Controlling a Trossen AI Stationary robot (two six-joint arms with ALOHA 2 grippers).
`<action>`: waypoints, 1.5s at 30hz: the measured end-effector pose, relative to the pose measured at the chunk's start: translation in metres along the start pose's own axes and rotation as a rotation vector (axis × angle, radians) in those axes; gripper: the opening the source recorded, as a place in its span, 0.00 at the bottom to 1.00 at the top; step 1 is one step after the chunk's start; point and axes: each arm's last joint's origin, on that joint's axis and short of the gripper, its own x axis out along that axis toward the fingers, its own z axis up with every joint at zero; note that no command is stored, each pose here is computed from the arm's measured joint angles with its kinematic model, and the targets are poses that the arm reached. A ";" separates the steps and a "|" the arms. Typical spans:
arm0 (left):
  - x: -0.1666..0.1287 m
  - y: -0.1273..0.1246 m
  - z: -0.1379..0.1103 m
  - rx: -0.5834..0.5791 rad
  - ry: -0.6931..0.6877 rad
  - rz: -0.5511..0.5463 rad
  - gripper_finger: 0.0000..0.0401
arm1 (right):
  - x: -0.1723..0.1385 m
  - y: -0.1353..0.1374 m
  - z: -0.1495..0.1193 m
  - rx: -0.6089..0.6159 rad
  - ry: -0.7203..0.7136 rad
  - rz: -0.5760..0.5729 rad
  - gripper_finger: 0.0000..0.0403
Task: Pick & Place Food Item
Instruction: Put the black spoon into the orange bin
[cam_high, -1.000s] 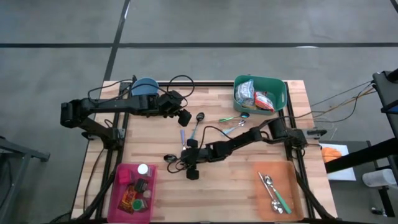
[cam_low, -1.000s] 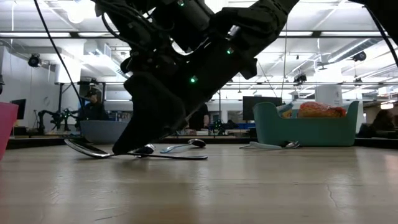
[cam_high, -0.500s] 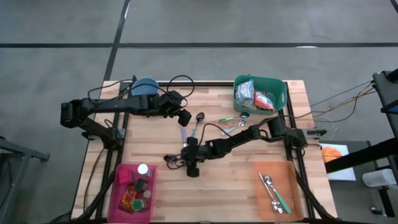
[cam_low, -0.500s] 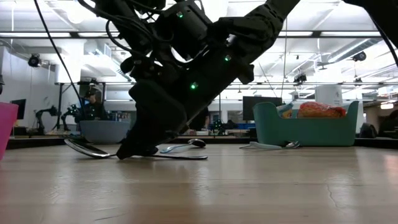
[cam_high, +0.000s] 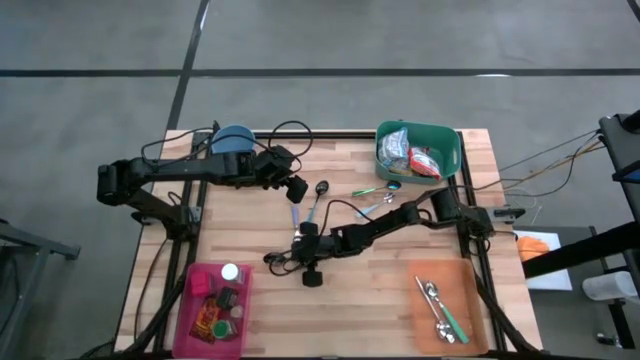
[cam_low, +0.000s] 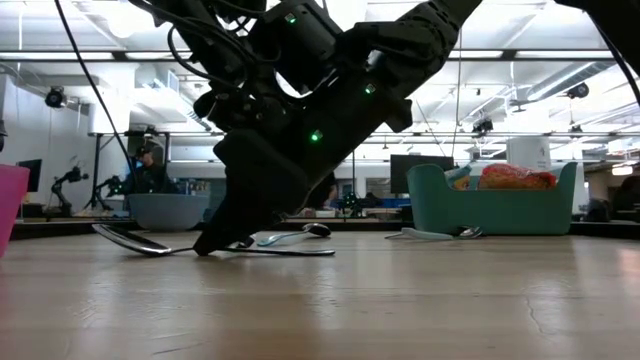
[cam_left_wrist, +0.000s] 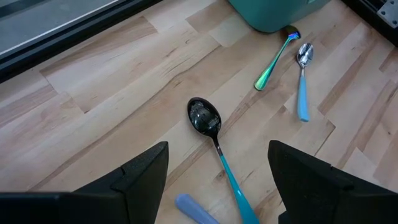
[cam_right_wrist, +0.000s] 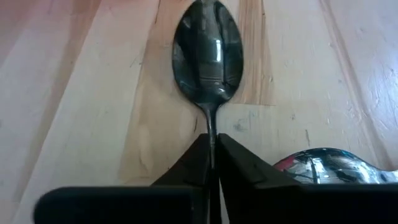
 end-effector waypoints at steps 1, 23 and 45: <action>0.000 0.000 0.000 0.000 0.000 0.000 0.70 | 0.000 0.000 0.000 -0.001 0.001 0.000 0.05; 0.000 0.000 0.000 0.000 0.000 0.000 0.70 | -0.013 -0.001 0.009 0.000 -0.007 0.008 0.04; 0.000 0.000 0.000 0.000 0.001 0.000 0.70 | -0.135 0.030 0.035 -0.045 0.225 0.047 0.04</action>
